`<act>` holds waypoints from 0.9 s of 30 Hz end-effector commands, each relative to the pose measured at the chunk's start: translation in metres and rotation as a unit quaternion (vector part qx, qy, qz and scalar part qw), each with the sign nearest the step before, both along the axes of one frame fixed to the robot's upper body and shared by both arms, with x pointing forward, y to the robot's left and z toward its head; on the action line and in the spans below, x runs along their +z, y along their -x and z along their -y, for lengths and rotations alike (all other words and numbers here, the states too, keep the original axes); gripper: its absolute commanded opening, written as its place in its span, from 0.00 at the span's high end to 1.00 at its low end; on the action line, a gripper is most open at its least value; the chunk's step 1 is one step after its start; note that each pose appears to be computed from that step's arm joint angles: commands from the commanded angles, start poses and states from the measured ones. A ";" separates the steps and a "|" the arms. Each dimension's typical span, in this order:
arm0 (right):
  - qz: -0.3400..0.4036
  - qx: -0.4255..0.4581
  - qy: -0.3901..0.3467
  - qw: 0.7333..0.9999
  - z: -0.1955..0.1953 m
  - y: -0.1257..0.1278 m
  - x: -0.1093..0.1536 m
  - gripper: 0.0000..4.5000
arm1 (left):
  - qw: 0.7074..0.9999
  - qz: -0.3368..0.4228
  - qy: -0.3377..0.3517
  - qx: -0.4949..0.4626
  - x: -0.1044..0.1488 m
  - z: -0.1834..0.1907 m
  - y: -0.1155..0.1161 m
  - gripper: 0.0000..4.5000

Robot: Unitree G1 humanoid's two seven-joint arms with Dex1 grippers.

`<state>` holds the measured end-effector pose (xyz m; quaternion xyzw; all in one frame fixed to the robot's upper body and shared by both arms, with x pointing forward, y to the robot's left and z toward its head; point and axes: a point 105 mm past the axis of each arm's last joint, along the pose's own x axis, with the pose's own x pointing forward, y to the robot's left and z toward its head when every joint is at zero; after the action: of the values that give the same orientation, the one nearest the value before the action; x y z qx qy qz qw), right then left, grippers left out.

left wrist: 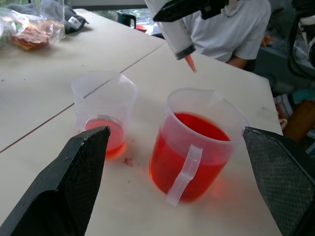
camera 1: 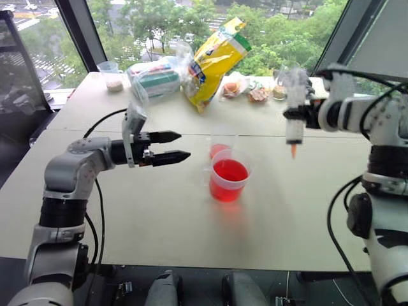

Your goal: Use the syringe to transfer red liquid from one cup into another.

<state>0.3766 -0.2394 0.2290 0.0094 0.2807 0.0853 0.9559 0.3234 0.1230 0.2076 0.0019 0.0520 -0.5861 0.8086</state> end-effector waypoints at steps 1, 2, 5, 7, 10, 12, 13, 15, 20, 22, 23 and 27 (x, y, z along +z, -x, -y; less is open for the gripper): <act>-0.065 -0.007 0.045 0.997 0.014 0.019 -0.026 0.69 | 1.000 0.022 0.000 -0.019 0.007 0.004 0.010 0.02; -0.089 -0.008 0.049 0.995 0.017 0.024 -0.037 0.69 | 0.999 0.021 0.000 -0.024 0.006 0.004 0.013 0.02; -0.112 -0.003 0.050 0.992 0.017 0.031 -0.054 0.69 | 0.999 0.020 -0.011 -0.033 0.003 0.003 0.017 0.02; -0.125 -0.006 0.046 0.991 0.016 0.032 -0.065 0.69 | 0.999 0.021 -0.019 -0.036 0.001 0.003 0.019 0.02; -0.137 -0.014 0.044 0.989 0.017 0.032 -0.078 0.69 | 0.998 0.026 -0.032 -0.042 -0.001 0.003 0.021 0.02; -0.134 -0.018 0.040 0.990 0.018 0.030 -0.081 0.69 | 0.998 0.030 -0.039 -0.049 -0.001 0.003 0.023 0.02; -0.132 -0.020 0.038 0.990 0.018 0.028 -0.081 0.69 | 0.997 0.033 -0.043 -0.052 -0.001 0.003 0.024 0.02; -0.129 -0.022 0.035 0.991 0.017 0.025 -0.081 0.69 | 0.997 0.036 -0.047 -0.054 0.000 0.003 0.024 0.02; -0.120 -0.017 0.029 0.992 0.011 0.022 -0.081 0.14 | 0.997 0.038 -0.046 -0.054 0.002 0.003 0.022 0.00; -0.099 0.000 0.034 0.995 0.009 0.025 -0.069 0.02 | 0.997 0.035 -0.047 -0.052 0.002 0.002 0.022 0.00; -0.088 0.009 0.037 0.995 0.008 0.027 -0.063 0.02 | 0.997 0.034 -0.047 -0.052 0.001 0.002 0.023 0.00; -0.019 0.069 0.072 0.995 0.003 0.044 -0.032 0.02 | 0.997 0.029 -0.047 -0.047 0.002 -0.003 0.027 0.00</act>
<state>0.3391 -0.2482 0.1703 -0.0539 0.3587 0.0989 0.9266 0.3033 0.1243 0.1997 0.0505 0.0704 -0.6140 0.7845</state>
